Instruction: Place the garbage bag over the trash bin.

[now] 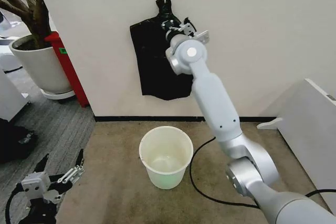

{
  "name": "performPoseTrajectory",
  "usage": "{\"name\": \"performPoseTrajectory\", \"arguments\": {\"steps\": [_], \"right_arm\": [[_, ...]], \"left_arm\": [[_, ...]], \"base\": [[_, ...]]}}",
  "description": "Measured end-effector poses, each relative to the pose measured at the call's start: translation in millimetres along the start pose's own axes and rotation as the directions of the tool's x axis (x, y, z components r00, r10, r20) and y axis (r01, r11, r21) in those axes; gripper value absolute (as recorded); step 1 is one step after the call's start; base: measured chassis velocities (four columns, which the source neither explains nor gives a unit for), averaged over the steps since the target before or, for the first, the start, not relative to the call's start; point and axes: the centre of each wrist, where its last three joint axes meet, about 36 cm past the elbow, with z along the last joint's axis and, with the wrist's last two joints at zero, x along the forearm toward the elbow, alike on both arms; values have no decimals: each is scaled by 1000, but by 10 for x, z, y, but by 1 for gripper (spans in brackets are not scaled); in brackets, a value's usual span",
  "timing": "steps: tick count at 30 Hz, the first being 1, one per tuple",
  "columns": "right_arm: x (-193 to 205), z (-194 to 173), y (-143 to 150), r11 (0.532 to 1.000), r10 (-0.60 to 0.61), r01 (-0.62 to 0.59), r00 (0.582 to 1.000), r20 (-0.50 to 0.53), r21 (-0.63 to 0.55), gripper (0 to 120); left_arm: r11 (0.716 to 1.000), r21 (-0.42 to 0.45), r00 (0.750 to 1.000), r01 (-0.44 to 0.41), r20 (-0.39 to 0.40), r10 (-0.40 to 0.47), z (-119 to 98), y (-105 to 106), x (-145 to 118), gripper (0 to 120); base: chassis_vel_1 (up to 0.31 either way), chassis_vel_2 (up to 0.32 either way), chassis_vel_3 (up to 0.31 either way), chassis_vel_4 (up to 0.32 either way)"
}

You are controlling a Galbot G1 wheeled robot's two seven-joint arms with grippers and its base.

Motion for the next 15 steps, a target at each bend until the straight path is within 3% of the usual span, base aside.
{"name": "performPoseTrajectory", "arguments": {"steps": [1,5,15], "right_arm": [[0,0,0,1000,0,0,1000,0,0,27],[-93,-90,-29,999,41,-41,999,17,-21,51],[-127,-86,-17,999,48,-48,999,15,-16,82]], "left_arm": [[1000,0,1000,0,0,0,0,0,0,100],[1000,0,1000,-1,0,1,0,-1,-1,100],[1000,0,1000,-2,1,2,1,-3,-1,100]], "base": [[0,0,0,0],[0,0,0,0],[0,0,0,0]]}}
